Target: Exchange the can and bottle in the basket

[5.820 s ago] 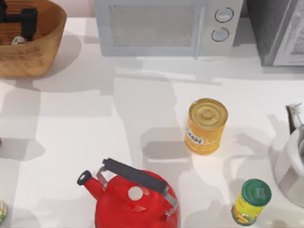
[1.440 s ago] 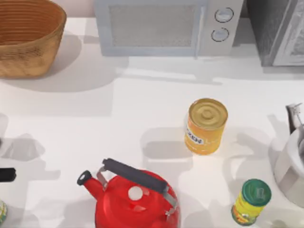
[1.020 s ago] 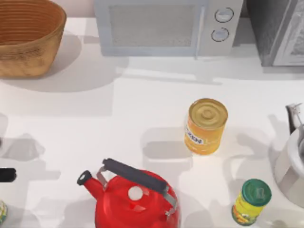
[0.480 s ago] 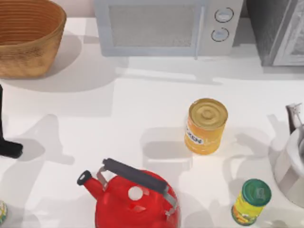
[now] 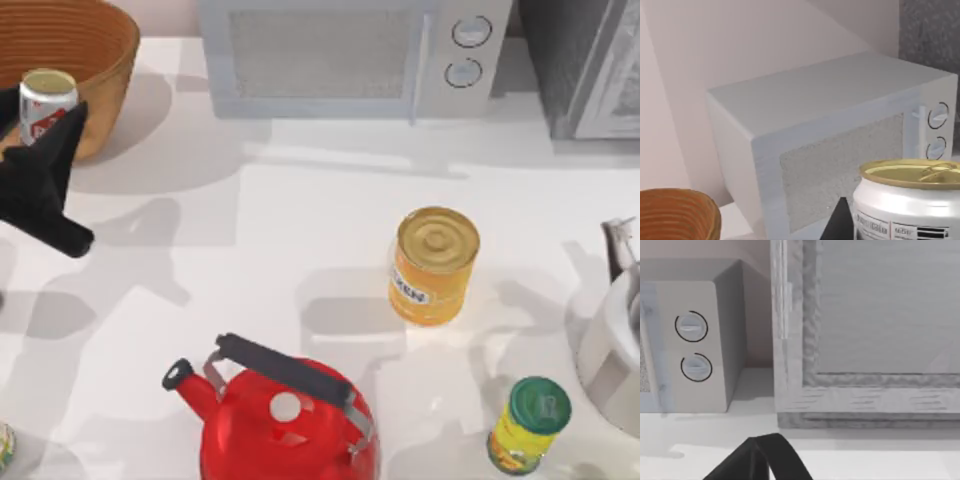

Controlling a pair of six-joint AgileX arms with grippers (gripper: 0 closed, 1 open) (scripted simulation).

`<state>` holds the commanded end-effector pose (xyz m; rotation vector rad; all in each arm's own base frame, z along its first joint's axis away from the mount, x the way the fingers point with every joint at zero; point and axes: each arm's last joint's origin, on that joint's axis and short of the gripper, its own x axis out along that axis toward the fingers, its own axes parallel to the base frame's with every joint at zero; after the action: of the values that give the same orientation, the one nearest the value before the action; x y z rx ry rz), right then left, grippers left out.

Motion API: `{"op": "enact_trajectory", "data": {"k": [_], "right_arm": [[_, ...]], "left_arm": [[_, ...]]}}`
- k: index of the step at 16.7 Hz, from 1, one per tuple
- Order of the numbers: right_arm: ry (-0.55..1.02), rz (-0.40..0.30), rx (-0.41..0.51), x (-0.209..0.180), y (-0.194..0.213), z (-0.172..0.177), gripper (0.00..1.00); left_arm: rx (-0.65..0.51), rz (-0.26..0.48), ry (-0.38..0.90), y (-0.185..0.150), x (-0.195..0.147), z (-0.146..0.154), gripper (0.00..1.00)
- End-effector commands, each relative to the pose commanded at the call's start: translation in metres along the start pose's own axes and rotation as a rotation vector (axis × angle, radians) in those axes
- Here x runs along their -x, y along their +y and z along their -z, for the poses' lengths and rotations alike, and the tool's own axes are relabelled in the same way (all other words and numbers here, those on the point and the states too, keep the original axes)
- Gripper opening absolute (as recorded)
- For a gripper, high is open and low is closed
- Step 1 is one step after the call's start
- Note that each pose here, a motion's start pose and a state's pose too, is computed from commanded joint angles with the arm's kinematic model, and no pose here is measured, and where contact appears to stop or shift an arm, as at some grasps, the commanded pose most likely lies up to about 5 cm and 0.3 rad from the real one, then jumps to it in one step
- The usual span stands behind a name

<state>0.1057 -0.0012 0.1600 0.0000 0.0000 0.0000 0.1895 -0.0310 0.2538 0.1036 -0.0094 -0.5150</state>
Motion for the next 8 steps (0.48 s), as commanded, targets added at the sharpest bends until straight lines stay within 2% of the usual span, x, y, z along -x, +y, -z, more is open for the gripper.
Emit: {"op": "enact_trajectory", "data": {"k": [8], "right_arm": [[0.0,0.0,0.0,0.0,0.0,0.0,1.0]], "left_arm": [[-0.015,0.257,-0.012,0.011,-0.075,0.006,0.0]]}}
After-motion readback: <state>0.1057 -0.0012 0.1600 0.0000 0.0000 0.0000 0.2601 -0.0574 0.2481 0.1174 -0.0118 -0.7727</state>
